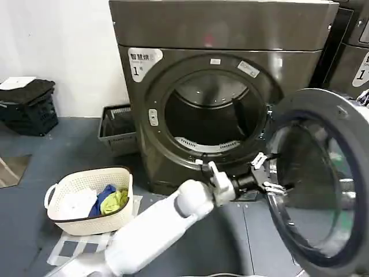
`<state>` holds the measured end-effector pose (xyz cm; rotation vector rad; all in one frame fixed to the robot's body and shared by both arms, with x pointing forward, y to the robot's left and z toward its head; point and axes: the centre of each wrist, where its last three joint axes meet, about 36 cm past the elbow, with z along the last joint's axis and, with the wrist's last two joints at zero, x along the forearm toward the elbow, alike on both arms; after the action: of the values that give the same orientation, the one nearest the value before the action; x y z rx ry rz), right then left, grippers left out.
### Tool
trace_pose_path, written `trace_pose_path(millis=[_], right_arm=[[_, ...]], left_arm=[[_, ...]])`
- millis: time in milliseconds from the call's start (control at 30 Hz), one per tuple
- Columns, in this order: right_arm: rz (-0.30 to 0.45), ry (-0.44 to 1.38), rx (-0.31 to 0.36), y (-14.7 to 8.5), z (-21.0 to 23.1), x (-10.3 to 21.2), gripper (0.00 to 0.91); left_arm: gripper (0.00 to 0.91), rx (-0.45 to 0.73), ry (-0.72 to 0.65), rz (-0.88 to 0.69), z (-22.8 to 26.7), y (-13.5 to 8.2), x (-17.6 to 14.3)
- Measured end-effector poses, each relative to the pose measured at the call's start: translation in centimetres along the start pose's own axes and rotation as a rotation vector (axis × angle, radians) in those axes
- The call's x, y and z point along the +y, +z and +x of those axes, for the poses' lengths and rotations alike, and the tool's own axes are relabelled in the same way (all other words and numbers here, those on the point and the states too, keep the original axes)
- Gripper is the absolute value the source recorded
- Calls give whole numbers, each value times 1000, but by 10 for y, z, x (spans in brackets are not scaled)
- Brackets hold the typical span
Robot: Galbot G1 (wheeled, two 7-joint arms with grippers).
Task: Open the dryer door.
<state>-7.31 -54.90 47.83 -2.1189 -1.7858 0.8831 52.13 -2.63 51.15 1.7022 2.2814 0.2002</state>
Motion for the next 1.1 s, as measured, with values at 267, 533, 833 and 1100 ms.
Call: trace_pose_path(millis=[267,533,833,1100], right_arm=[[15,43,-16,-9,-4,-17,907],[19,56,-23,-16,-6,-27,907],[76,120,-10,0,-11,-47,907],[107,148,21,18,-13,-63,907]], left_arm=[[907,7,14,2,-37,0,3],[907,30,18,8,-65,1,7],[907,55,-4,13,-82,6,17],[907,107,-35,9,-79,20,33]])
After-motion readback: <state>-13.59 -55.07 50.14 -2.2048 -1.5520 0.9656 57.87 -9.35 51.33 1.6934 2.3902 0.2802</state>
